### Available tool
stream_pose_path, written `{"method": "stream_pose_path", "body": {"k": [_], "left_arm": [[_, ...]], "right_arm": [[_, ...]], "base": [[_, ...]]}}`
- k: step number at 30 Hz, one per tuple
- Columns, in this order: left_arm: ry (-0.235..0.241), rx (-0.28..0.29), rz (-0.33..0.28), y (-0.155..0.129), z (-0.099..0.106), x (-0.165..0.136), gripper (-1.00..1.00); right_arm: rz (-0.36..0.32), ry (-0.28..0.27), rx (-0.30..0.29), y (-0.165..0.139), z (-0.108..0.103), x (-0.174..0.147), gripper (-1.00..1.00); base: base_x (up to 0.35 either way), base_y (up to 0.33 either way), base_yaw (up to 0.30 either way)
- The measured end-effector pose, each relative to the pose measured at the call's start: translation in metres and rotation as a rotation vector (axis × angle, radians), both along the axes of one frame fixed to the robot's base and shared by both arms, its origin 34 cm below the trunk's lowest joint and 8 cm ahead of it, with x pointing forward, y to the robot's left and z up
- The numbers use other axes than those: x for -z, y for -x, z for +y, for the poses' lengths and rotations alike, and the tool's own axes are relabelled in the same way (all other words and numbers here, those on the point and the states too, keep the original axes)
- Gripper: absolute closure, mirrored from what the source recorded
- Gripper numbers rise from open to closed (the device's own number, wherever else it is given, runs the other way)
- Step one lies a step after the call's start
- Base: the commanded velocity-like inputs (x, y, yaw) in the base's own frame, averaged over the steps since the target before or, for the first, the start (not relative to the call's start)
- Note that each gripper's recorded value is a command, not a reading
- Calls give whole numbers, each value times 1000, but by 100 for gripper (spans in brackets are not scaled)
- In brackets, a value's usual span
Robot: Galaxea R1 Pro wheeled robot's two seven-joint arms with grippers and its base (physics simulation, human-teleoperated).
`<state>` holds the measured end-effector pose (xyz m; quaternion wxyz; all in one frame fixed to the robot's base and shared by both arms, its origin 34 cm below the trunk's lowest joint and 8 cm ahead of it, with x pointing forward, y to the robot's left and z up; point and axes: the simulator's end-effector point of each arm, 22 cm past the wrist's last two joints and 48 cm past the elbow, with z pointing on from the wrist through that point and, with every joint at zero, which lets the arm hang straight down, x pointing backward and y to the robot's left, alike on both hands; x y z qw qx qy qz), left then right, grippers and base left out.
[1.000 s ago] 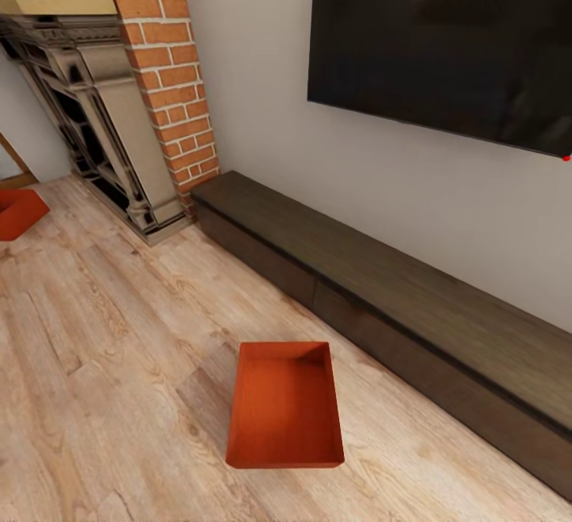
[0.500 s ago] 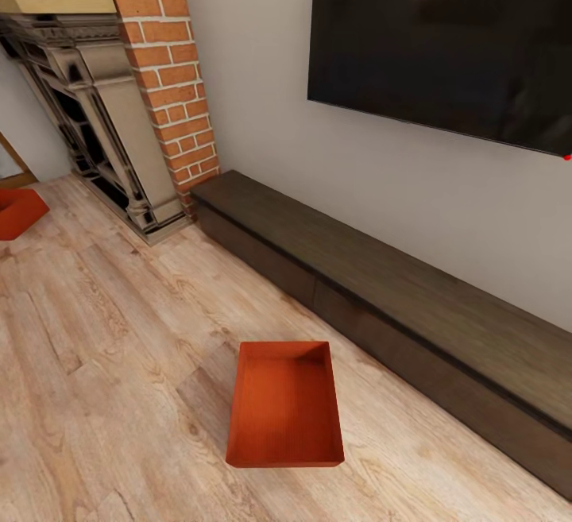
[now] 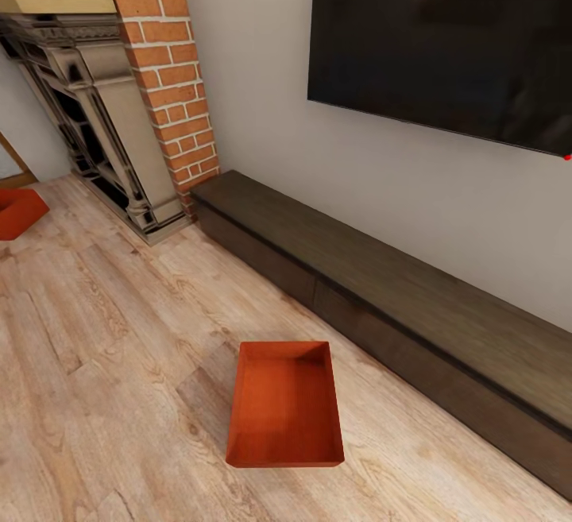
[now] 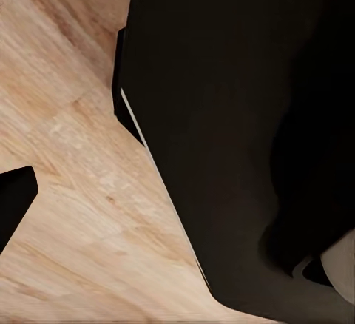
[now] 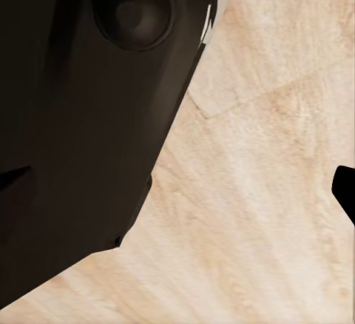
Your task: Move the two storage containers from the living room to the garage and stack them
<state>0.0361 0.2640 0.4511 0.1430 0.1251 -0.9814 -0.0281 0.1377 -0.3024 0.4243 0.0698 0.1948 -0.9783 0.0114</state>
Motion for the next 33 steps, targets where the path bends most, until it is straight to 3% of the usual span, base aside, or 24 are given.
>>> {"method": "stream_pose_path", "body": {"k": [5,10,13,16,21,24,27,29,33], "left_arm": [[-2,3,-20,-11,1,3,-100],[-8,13,-115,-58,7,14,-100],[-8,15,-197,-101,8,19,-100],[6,17,-228,-131,6,20,-100],[37,22,-272,-190,-1,15,-100],[48,22,-284,-206,-4,12,-100],[61,21,-287,-227,-7,10,-100],[70,23,-295,-248,-9,10,-100],[85,26,-352,-319,-13,6,-100]], "right_arm": [[0,3,-11,-1,0,0,-100],[-20,-8,-9,-11,7,2,-100],[-57,-28,-4,-36,20,7,-100],[-80,-39,9,-65,35,10,-100],[-140,-63,106,-125,68,7,-100],[-152,-77,138,-149,94,5,-100],[-209,-89,155,-203,121,1,-100],[-258,-88,160,-240,130,-3,-100],[-357,-79,192,-310,131,-14,-100]], "base": [[0,0,0],[0,0,0],[0,0,0],[0,0,0],[0,0,0],[0,0,0],[0,0,0],[0,0,0],[0,0,0]]}}
